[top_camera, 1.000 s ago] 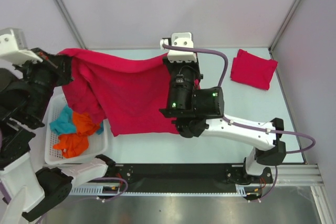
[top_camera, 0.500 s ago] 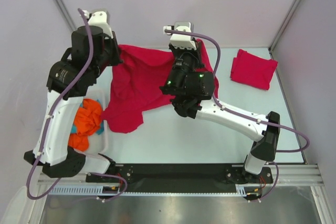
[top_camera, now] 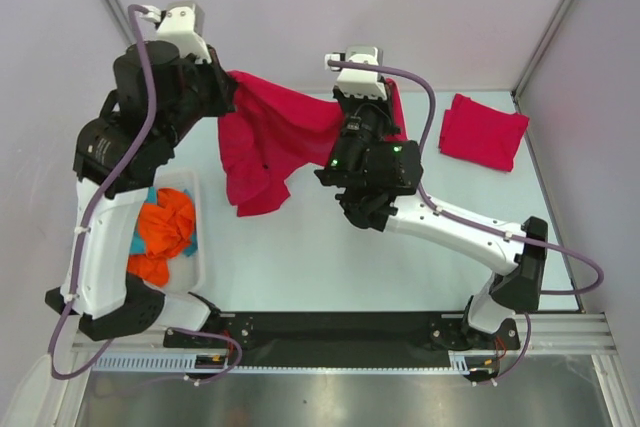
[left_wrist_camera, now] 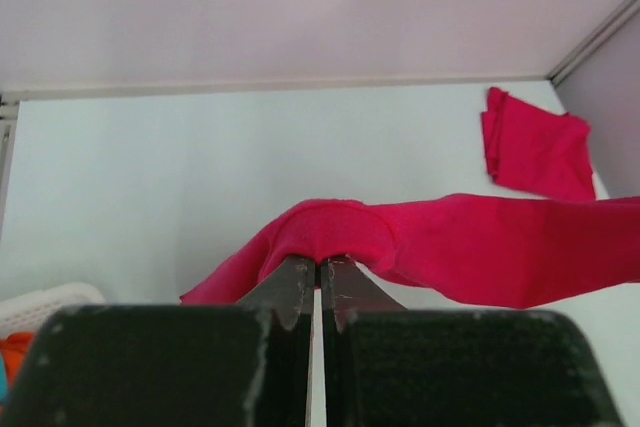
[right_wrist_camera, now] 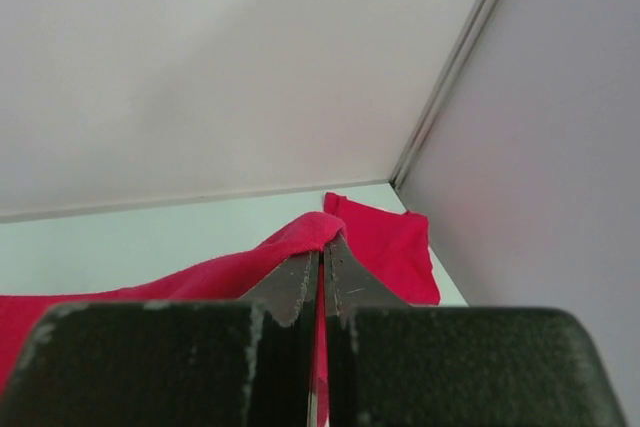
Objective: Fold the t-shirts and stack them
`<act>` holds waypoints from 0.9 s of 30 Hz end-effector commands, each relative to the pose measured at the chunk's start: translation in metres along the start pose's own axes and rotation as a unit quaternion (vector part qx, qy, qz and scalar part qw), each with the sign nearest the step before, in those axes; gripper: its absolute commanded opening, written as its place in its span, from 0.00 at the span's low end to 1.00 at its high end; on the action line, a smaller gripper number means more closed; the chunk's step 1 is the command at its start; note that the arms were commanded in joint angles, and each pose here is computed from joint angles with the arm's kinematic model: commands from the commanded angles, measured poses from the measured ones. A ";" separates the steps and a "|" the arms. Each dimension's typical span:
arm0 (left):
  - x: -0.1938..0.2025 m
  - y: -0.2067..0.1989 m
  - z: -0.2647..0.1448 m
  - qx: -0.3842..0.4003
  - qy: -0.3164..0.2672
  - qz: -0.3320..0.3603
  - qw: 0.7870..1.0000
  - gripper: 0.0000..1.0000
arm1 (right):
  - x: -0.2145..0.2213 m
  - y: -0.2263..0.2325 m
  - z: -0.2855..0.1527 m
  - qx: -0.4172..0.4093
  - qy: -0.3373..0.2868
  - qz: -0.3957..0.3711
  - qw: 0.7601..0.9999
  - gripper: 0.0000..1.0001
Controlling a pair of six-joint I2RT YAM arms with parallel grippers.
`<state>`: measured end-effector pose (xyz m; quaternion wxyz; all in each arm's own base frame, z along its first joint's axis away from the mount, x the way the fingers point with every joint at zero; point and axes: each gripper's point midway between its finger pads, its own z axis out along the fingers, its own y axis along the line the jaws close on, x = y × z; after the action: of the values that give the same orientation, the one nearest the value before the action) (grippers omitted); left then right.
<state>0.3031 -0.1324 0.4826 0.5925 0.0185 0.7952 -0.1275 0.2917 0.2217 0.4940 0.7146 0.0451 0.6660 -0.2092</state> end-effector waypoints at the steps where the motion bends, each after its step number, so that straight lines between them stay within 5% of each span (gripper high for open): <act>1: -0.037 -0.010 -0.040 0.041 -0.065 -0.006 0.997 0.00 | -0.024 -0.029 -0.011 -0.014 -0.015 0.069 0.997 0.00; 15: -0.047 0.002 -0.127 0.091 -0.115 -0.026 0.989 0.00 | -0.055 -0.023 -0.053 -0.053 -0.059 0.082 0.993 0.00; 27: -0.030 0.031 -0.137 0.036 -0.116 -0.023 0.992 0.00 | -0.088 0.000 -0.104 -0.110 -0.091 0.109 0.984 0.00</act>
<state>0.1854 -0.0694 0.5402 0.6705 0.0044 0.7195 -0.1811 0.2077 0.2947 0.5437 0.7628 -0.0625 0.6292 -0.1351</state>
